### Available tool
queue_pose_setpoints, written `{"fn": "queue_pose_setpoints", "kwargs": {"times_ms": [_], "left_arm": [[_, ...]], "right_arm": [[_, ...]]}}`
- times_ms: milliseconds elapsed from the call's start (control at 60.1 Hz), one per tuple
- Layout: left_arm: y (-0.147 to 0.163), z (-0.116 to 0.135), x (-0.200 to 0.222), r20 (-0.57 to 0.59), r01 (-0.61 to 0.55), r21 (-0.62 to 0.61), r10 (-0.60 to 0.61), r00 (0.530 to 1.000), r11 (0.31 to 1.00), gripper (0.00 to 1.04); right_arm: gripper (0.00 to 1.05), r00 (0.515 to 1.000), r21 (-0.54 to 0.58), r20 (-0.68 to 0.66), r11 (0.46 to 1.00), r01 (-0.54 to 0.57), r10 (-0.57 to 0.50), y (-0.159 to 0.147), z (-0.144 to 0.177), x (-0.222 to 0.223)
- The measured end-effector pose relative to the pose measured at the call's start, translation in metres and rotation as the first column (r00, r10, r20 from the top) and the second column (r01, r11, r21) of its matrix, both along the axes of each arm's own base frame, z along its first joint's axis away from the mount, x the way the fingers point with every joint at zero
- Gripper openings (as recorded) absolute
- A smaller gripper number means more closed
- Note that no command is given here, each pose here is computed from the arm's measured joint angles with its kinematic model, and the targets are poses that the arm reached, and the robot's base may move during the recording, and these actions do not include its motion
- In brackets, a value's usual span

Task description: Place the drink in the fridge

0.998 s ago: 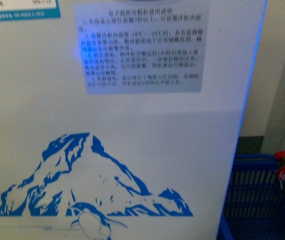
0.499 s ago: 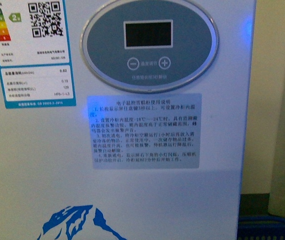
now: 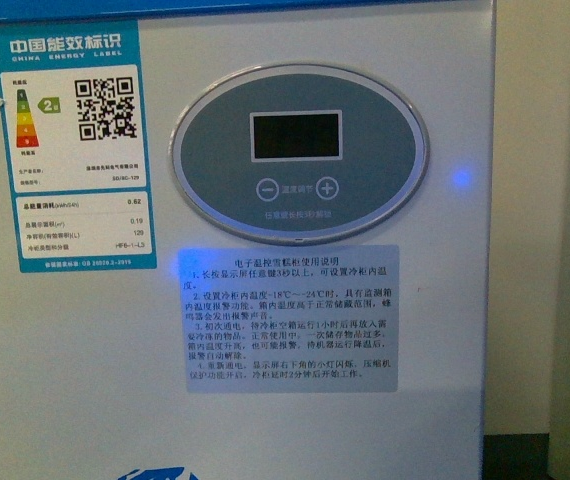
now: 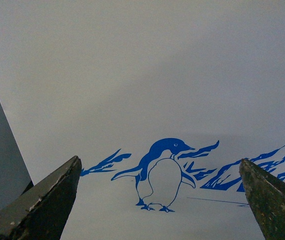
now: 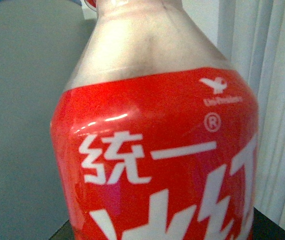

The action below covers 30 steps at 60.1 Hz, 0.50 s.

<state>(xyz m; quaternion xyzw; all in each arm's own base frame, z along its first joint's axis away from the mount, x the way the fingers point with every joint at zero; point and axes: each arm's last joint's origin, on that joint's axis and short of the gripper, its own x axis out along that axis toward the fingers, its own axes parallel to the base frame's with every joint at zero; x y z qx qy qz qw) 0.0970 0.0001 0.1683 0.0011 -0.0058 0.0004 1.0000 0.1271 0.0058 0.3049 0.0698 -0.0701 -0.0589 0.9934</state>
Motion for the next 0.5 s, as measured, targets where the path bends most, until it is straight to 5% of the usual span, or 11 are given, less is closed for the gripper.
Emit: {"fn": "queue_pose_setpoints", "kwargs": {"times_ms": [499], "left_arm": [[0.0,0.0,0.0,0.0,0.0,0.0,0.0,1.0,1.0,0.97]], "right_arm": [[0.38,0.99,-0.019,0.058,0.991,0.134,-0.132,-0.004,-0.024,-0.025]]}}
